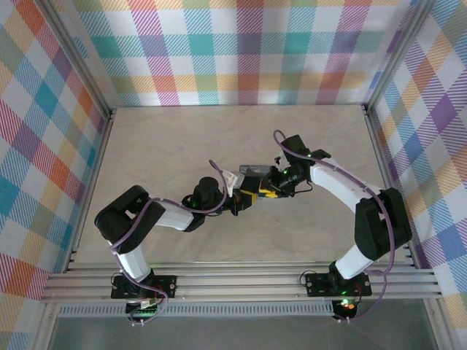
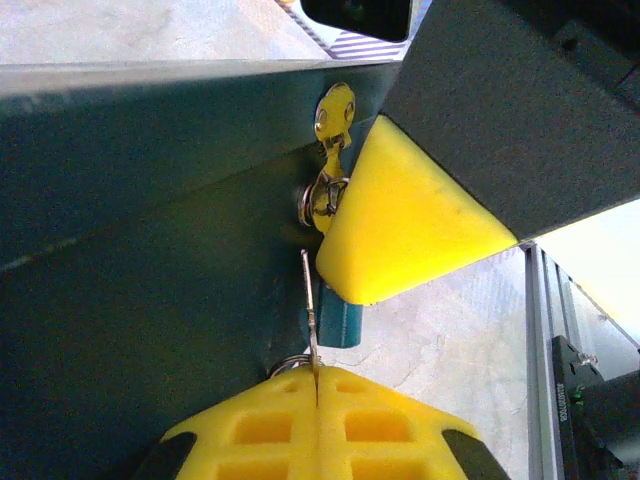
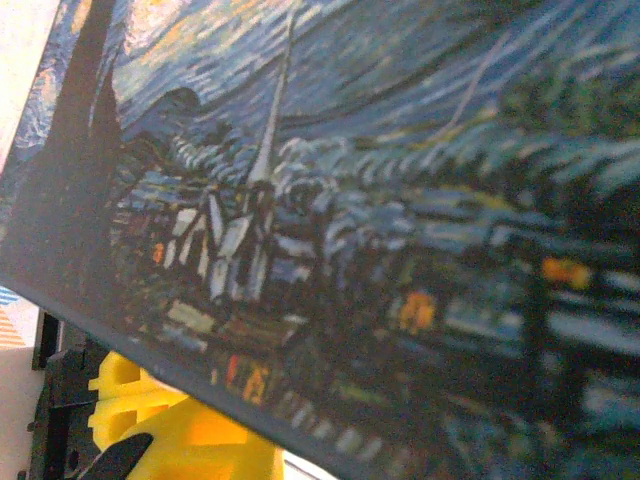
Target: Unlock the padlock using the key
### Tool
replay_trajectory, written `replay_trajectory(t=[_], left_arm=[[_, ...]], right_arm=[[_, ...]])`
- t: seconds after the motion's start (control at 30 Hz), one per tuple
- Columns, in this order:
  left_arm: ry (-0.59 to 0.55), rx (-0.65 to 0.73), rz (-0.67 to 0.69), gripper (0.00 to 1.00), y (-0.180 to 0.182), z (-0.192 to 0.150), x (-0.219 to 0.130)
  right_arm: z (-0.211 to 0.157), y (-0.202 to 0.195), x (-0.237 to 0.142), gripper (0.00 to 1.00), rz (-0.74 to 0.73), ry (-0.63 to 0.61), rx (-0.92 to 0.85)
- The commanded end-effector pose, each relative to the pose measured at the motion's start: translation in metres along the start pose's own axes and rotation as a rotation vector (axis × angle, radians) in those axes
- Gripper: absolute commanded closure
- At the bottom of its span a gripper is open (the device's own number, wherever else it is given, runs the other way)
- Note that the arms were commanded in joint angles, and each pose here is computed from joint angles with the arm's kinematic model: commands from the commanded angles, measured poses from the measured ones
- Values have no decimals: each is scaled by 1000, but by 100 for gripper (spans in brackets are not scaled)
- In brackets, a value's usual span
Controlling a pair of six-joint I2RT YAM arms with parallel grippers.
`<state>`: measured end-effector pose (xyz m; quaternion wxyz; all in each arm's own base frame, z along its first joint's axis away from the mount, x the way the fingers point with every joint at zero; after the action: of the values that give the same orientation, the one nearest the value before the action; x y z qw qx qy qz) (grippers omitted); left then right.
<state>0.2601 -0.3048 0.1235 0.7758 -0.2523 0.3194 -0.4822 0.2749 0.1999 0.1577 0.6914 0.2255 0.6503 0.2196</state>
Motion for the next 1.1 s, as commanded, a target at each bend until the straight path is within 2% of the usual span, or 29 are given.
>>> replay_trajectory(t=[0.0, 0.3, 1.07], left_arm=[[-4, 20, -28, 100, -2, -1, -3], [12, 13, -23, 100, 2, -11, -7], [-2, -9, -68, 100, -3, -7, 1]], right_arm=[[7, 9, -10, 100, 49, -45, -12], [16, 10, -14, 100, 59, -89, 7], [12, 11, -8, 100, 101, -52, 2]])
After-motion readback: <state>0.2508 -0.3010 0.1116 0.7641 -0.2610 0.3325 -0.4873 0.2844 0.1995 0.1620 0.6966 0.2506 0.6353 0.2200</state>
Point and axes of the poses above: each hand's point on the last joint's axis, 136 mm out from that joint toward the fingers, its own x axis out along the fingers, its own y axis along the line the jaws close on, z = x × y, the point moved 5 cm from there along -x, back along the fingers, and after that the axes turned 11 degrees about -x, right-handed, at the moved point
